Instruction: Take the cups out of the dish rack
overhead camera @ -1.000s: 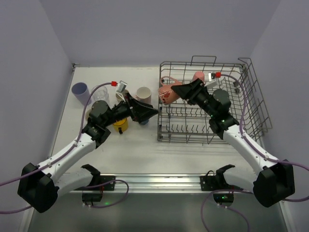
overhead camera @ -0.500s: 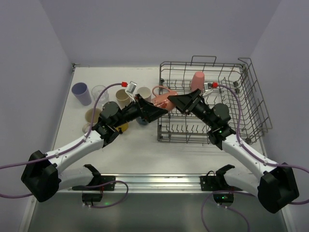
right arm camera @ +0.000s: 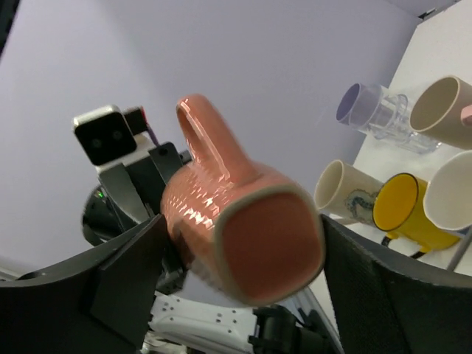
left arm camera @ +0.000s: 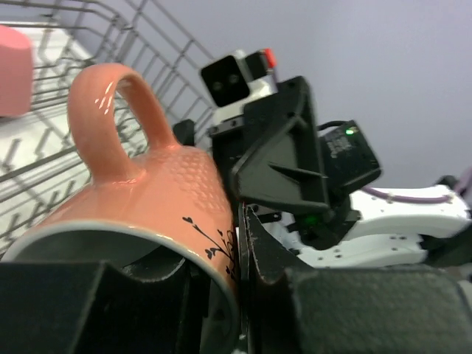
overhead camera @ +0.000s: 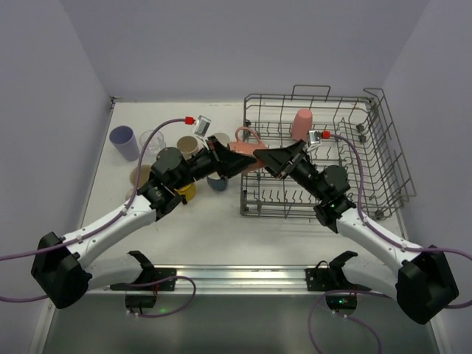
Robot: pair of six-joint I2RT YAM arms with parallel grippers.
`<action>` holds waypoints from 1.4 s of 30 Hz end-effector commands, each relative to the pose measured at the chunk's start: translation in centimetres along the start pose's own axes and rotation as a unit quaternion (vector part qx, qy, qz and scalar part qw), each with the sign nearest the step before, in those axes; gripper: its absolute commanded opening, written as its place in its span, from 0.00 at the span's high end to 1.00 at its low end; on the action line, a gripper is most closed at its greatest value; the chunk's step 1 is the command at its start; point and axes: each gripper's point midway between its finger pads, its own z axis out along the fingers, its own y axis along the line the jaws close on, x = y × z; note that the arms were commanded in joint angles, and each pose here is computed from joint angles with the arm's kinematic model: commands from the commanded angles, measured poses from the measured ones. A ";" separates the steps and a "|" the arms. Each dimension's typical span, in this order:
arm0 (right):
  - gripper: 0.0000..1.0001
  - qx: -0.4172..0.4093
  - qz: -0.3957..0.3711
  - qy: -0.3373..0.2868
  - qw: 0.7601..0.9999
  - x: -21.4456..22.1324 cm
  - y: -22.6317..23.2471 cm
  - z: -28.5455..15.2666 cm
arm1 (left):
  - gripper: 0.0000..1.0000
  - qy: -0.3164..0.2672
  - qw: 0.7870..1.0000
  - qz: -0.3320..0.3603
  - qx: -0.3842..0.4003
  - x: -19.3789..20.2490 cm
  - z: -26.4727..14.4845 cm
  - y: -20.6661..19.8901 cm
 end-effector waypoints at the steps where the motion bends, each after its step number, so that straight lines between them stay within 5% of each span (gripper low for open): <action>1: 0.14 -0.021 -0.055 0.012 0.998 1.1 1.0 -0.8 | 1.00 -0.020 0.992 0.104 -0.069 -3.1 -1.3 0.4; 3: 0.01 0.001 -0.074 0.018 0.997 1.2 0.5 -1.5 | 1.00 -0.008 0.989 0.125 -0.082 -3.7 -2.6 -0.7; 7: 0.01 0.050 -0.141 0.039 0.988 1.9 -1.3 -3.4 | 1.00 0.104 0.969 0.147 -0.171 -0.8 -7.5 1.0; 9: 0.01 0.083 -0.165 0.044 0.982 2.2 -3.0 -4.7 | 1.00 0.114 0.959 0.155 -0.207 -1.3 -9.7 0.9; 18: 0.01 0.140 -0.227 0.036 0.963 1.4 -4.2 -7.2 | 1.00 0.327 0.872 0.098 -0.350 8.0 -18.4 7.1; 28: 0.01 0.165 -0.258 0.012 0.952 -0.2 -3.7 -7.5 | 1.00 0.386 0.849 0.083 -0.351 13.3 -17.7 11.2; 33: 0.01 0.183 -0.264 0.005 0.947 -0.6 -4.4 -7.8 | 1.00 0.423 0.813 0.104 -0.386 15.3 -17.7 13.9; 42: 0.01 0.196 -0.281 0.000 0.939 -1.2 -4.6 -7.9 | 0.95 0.437 0.786 0.123 -0.419 16.6 -17.2 16.5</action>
